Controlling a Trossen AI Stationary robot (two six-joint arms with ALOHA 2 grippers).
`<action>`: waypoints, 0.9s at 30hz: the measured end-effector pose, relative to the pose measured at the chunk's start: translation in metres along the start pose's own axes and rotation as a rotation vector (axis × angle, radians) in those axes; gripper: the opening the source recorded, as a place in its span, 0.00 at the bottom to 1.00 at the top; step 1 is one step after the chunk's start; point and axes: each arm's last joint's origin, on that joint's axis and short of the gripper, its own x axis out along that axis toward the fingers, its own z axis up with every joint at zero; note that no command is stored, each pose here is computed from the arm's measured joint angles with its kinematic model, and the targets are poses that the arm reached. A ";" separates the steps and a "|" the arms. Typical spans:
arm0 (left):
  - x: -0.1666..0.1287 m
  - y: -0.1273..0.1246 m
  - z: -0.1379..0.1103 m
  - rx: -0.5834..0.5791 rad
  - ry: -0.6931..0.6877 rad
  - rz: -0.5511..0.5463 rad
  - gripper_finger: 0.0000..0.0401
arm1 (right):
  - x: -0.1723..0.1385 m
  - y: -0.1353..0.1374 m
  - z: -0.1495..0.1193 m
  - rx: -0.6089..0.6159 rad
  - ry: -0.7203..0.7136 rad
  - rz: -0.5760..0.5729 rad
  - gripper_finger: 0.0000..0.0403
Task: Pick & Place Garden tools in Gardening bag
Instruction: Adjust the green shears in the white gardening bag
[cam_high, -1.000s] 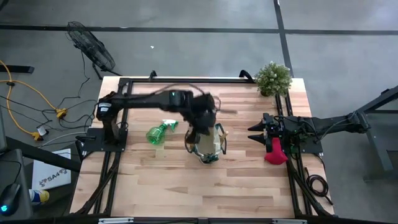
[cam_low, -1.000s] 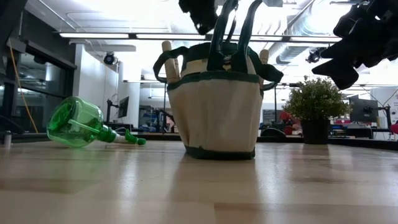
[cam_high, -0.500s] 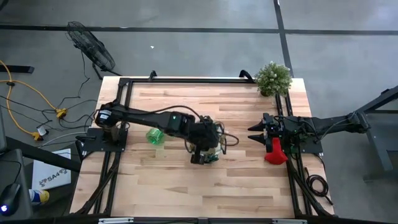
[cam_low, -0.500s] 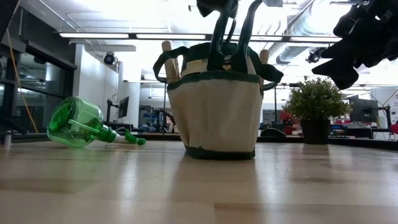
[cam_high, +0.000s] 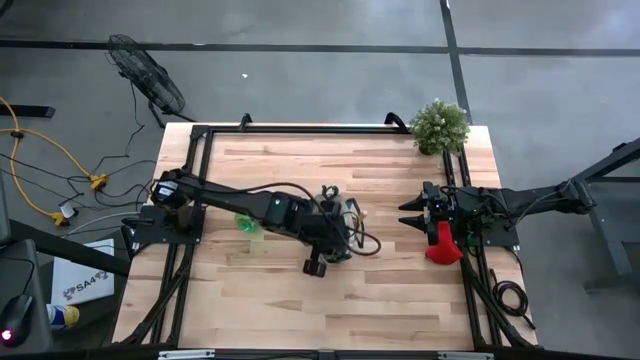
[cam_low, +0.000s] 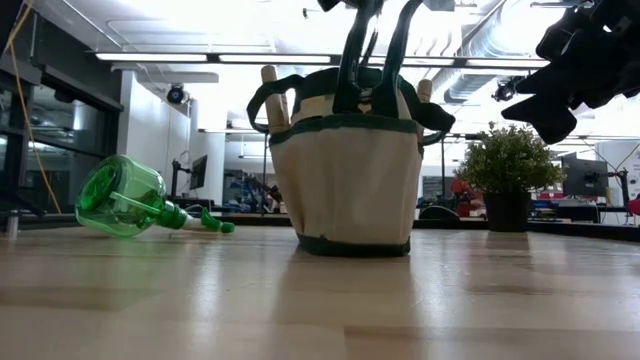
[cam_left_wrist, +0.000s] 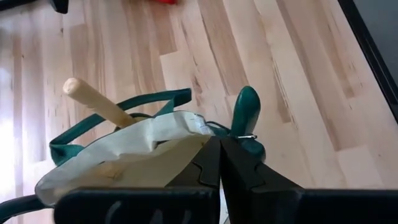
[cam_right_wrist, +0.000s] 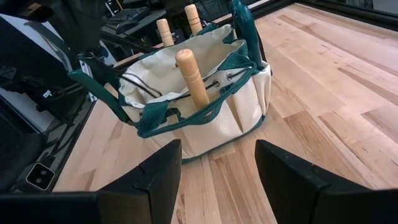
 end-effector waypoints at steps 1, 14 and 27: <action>0.000 0.001 0.000 -0.001 -0.001 0.005 0.00 | 0.000 0.000 0.000 0.000 0.000 0.000 0.49; -0.001 -0.006 0.002 -0.003 -0.016 -0.035 0.00 | 0.000 0.000 0.000 0.000 0.000 0.000 0.49; 0.016 0.002 -0.008 -0.035 0.008 0.034 0.00 | 0.000 0.000 0.000 0.000 0.000 0.000 0.49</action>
